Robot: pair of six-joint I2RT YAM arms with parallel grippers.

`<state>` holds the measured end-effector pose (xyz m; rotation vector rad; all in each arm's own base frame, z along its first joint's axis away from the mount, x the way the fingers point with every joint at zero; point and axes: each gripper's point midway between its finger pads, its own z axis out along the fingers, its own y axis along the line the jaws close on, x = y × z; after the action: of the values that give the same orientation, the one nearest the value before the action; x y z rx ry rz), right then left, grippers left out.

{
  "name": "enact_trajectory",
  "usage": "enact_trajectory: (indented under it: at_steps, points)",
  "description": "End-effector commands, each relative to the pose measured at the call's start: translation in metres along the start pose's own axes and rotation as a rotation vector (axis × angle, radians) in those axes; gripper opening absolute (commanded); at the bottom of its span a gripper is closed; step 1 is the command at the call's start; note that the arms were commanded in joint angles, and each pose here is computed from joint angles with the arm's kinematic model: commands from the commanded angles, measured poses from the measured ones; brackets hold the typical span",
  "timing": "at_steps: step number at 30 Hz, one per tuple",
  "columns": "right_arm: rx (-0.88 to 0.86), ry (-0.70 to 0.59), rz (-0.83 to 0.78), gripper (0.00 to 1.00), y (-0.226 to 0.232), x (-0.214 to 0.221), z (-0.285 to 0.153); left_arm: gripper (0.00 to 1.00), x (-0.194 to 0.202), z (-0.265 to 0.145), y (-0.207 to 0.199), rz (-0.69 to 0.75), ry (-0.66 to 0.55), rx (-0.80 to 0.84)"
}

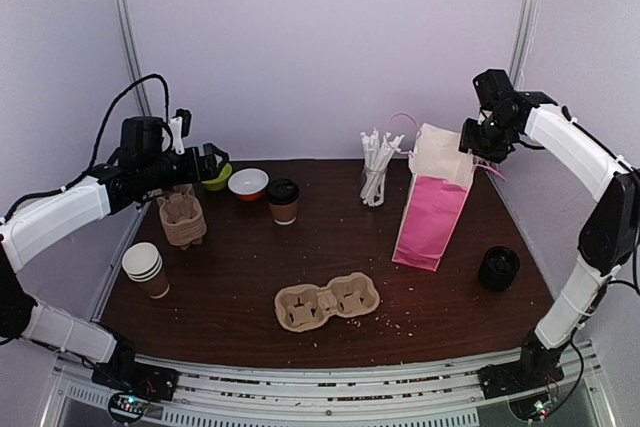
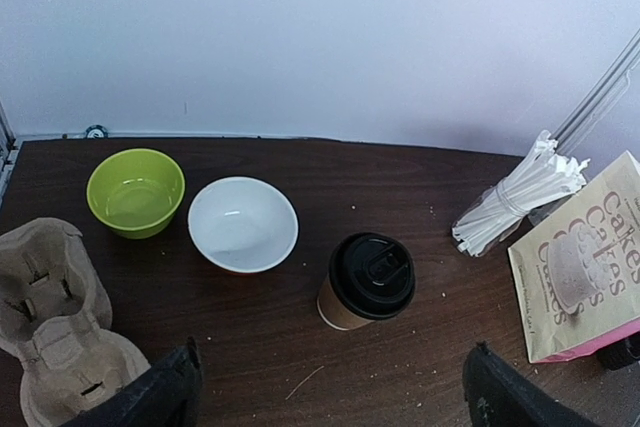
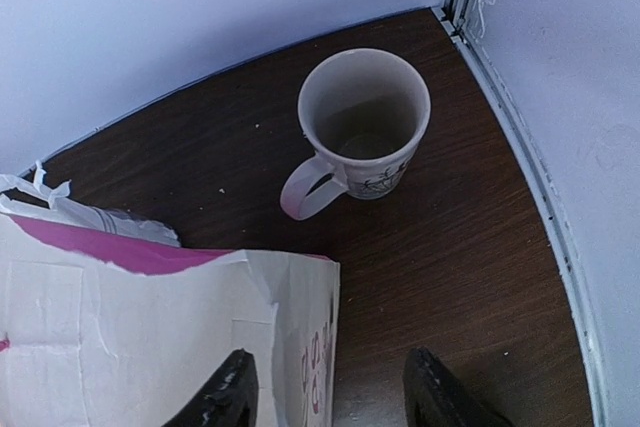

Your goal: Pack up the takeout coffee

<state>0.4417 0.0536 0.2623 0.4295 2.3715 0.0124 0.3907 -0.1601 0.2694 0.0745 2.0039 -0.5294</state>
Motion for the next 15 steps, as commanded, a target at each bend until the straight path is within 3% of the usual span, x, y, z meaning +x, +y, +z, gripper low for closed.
enact_trajectory:
  at_steps: [1, 11, 15]
  points:
    - [-0.026, 0.006, -0.022, 0.46, 0.003, -0.003, -0.004, 0.93, -0.014, -0.005, -0.006, -0.004, -0.060, 0.032]
    - [-0.053, -0.010, -0.039, 0.03, 0.004, -0.007, -0.023, 0.92, -0.014, -0.005, -0.001, -0.004, -0.063, 0.000]
    - [-0.107, -0.032, -0.030, 0.00, 0.012, -0.015, -0.045, 0.91, -0.015, -0.006, 0.002, 0.002, -0.070, -0.019]
